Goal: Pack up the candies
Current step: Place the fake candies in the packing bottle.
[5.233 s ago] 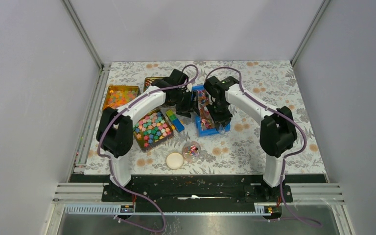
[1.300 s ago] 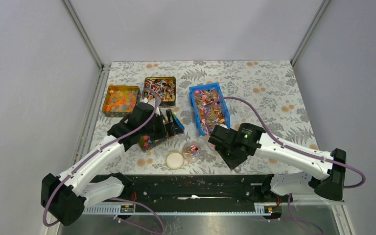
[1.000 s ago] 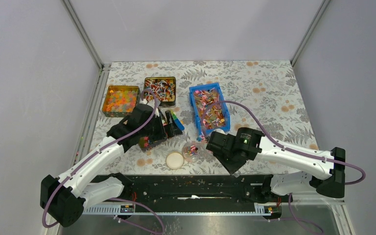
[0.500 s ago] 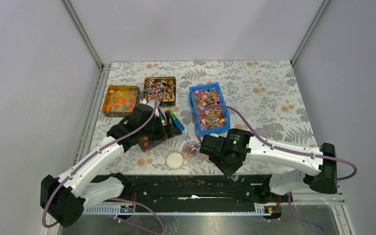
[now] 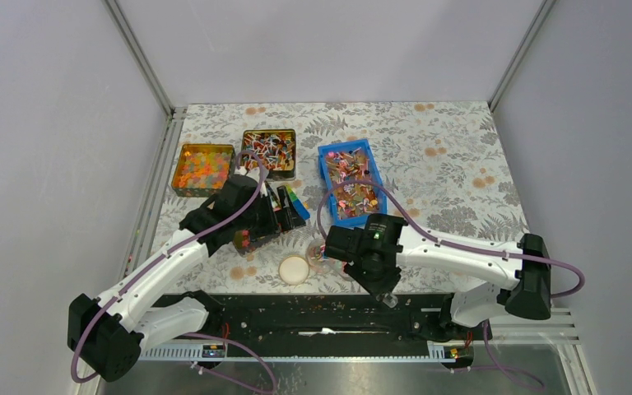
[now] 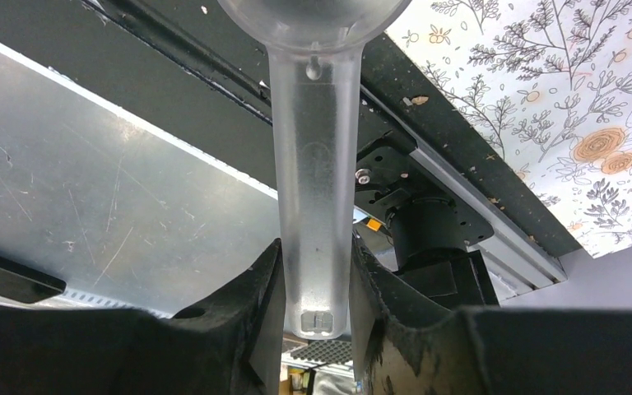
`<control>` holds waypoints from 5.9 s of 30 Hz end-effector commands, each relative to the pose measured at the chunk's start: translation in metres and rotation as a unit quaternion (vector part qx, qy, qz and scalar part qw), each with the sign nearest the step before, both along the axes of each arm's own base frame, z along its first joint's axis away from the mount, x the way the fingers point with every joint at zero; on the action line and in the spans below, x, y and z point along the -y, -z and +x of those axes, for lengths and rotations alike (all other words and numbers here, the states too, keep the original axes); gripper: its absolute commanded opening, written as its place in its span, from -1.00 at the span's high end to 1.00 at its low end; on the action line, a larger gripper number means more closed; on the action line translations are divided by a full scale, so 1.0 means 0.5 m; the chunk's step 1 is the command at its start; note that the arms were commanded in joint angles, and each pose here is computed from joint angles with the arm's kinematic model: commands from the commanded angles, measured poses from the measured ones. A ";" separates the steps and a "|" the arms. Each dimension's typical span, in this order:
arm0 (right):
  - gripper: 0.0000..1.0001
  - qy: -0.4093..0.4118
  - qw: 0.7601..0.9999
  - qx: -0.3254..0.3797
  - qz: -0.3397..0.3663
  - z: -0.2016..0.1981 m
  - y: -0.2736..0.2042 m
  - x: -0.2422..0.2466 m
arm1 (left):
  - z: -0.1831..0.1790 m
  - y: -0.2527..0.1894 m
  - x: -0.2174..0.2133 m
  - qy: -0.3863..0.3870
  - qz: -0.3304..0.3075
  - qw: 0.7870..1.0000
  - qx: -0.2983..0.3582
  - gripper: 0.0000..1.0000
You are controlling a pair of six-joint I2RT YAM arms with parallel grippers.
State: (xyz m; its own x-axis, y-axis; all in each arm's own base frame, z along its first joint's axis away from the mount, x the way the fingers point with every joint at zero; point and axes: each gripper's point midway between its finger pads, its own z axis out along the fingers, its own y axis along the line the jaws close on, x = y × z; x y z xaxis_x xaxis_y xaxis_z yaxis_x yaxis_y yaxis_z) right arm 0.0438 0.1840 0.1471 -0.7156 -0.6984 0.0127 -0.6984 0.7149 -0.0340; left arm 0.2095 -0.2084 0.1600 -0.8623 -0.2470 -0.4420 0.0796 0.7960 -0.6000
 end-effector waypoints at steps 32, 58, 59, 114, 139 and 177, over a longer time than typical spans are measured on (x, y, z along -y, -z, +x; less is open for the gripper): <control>1.00 -0.029 0.995 -0.064 -0.067 -0.010 -0.045 -0.014 | 0.002 -0.007 -0.003 0.006 0.009 1.000 0.013 -0.98; 1.00 -0.004 0.990 -0.122 -0.075 -0.003 -0.058 -0.032 | 0.005 -0.008 -0.005 0.008 0.015 1.000 0.017 -0.98; 1.00 -0.003 0.989 -0.128 -0.075 -0.004 -0.060 -0.034 | 0.006 -0.009 -0.005 0.008 0.015 1.000 0.017 -0.98; 1.00 0.098 0.954 -0.279 -0.055 -0.039 -0.102 -0.037 | 0.018 -0.019 0.003 0.025 0.028 0.999 0.022 -0.98; 1.00 0.156 0.918 -0.365 0.030 -0.042 -0.099 -0.073 | 0.024 -0.019 0.004 0.028 0.033 0.999 0.024 -0.98; 1.00 0.181 0.919 -0.351 -0.003 -0.029 -0.117 -0.040 | 0.042 -0.023 0.016 0.044 0.043 0.998 0.026 -0.98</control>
State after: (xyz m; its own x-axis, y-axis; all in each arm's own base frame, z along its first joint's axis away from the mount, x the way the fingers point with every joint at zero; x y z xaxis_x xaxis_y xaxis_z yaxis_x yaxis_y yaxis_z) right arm 0.0498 0.2277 0.1796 -0.7555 -0.4716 0.4548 -0.3137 0.8698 0.3808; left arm 0.2210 -0.2088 0.1515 -0.8789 -0.1340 -0.4578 0.1356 0.8499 -0.5092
